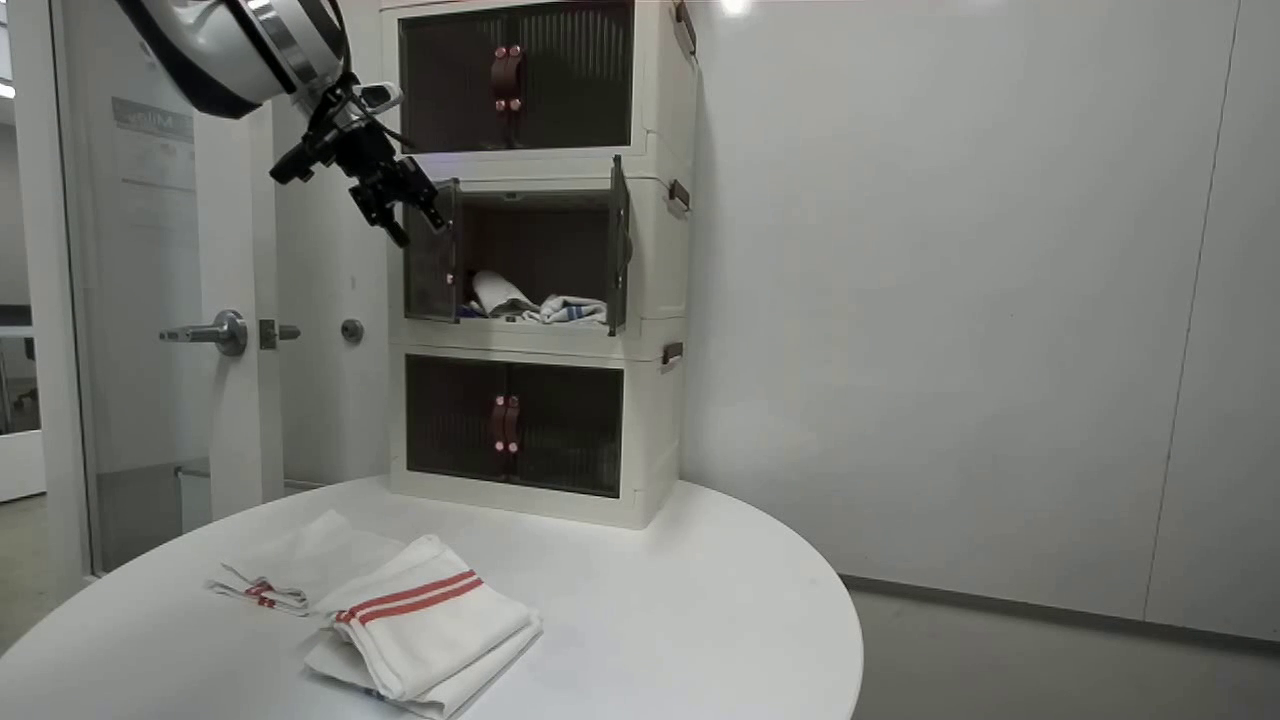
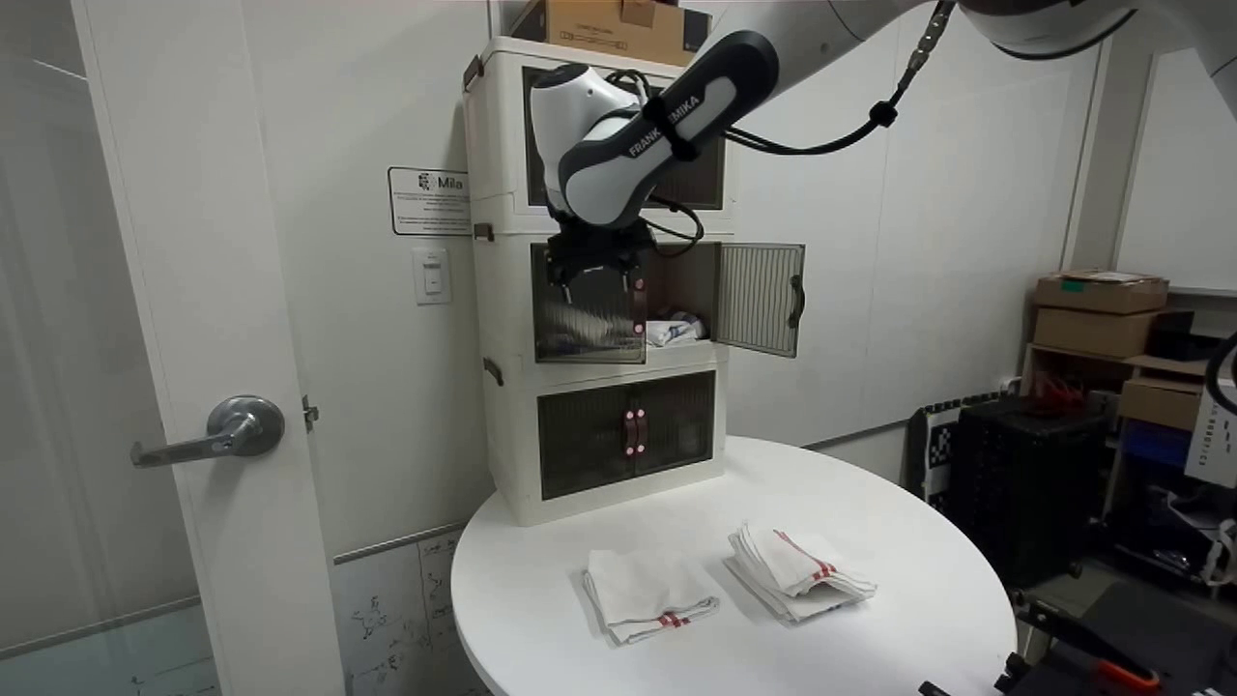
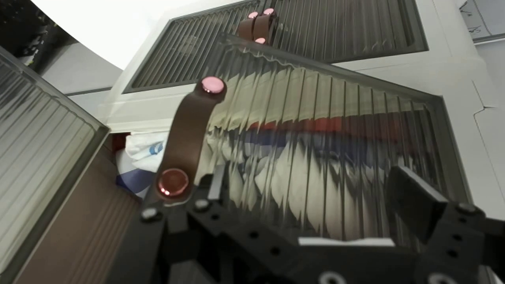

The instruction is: Close the left cabinet door of the middle shelf

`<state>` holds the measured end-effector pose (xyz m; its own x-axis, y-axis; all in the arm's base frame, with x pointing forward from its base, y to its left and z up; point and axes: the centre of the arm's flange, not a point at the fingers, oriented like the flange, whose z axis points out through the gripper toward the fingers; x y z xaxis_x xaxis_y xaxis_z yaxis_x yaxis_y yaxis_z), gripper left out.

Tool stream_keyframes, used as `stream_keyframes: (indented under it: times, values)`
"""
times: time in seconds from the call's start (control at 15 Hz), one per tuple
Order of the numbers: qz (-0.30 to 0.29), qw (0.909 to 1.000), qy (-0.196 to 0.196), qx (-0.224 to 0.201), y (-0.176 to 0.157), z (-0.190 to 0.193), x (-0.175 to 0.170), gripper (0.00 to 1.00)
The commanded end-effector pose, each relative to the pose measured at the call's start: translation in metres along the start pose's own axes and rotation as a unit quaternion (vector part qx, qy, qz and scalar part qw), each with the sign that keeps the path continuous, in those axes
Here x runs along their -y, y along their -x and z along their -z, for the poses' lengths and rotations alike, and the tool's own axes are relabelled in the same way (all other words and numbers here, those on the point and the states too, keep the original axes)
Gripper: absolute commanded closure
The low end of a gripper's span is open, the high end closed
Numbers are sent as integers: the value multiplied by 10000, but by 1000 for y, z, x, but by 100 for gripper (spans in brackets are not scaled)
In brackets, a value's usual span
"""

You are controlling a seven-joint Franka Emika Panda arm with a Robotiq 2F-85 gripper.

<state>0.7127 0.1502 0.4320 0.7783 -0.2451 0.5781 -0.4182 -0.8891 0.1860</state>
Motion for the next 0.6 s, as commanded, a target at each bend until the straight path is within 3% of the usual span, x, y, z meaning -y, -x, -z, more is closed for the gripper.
stream_keyframes:
  times: [0.0, 0.53]
  values:
    - [55, 10000, -2, -8, 0, -1, -1, 0]
    - [220, 9986, -47, -489, -58, -18, -38, 0]
